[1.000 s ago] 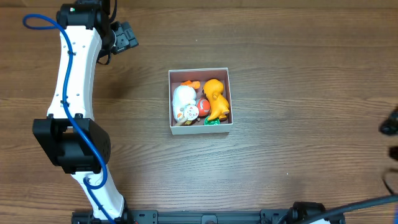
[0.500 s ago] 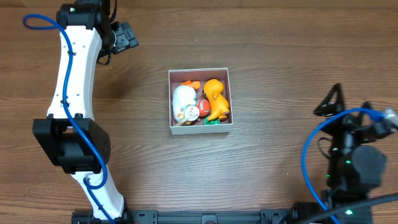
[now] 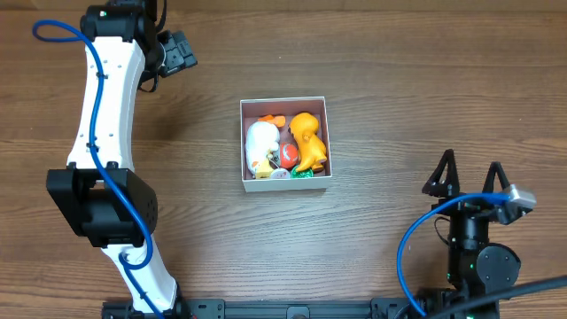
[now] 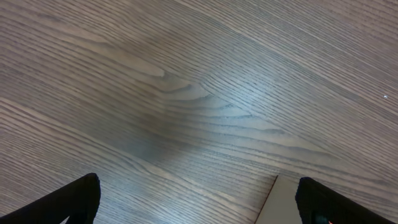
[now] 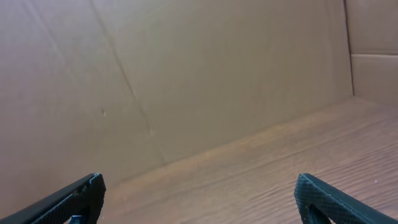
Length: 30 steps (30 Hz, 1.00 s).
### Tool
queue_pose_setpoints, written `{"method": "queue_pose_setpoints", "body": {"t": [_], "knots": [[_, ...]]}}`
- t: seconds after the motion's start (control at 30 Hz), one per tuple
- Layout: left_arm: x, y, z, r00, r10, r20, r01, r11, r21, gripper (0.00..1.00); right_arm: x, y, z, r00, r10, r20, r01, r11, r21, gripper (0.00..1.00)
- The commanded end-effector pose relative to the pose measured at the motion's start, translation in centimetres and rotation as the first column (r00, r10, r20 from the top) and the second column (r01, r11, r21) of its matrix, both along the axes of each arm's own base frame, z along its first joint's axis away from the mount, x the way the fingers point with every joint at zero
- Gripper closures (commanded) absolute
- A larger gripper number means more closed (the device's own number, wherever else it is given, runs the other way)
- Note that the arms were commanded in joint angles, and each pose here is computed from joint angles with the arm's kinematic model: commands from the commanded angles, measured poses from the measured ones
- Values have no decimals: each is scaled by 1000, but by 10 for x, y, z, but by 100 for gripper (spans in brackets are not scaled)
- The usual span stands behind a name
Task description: Pack container
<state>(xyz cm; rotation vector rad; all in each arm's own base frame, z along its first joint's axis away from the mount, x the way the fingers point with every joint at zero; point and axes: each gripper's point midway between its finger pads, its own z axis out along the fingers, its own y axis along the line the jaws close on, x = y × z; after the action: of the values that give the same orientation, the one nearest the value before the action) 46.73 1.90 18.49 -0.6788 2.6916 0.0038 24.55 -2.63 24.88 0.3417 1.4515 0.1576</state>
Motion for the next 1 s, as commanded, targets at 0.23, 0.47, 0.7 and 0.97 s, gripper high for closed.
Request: {"method": "queue_pose_setpoints", "body": {"t": [0.23, 0.47, 0.7, 0.97], "knots": [[3, 2, 4, 1000, 12, 15, -12, 1000, -5, 0, 0, 4, -38, 1000, 21, -23, -22, 999, -43, 0], [3, 2, 4, 1000, 12, 16, -12, 1000, -5, 0, -1, 4, -53, 1000, 21, -5, -21, 999, -44, 0], [3, 2, 4, 1000, 12, 15, -12, 1000, -5, 0, 0, 4, -62, 999, 20, -41, -21, 999, -42, 0], [3, 2, 4, 1000, 12, 15, -12, 1000, -5, 0, 0, 4, -73, 996, 21, -86, -24, 999, -39, 0]]}}
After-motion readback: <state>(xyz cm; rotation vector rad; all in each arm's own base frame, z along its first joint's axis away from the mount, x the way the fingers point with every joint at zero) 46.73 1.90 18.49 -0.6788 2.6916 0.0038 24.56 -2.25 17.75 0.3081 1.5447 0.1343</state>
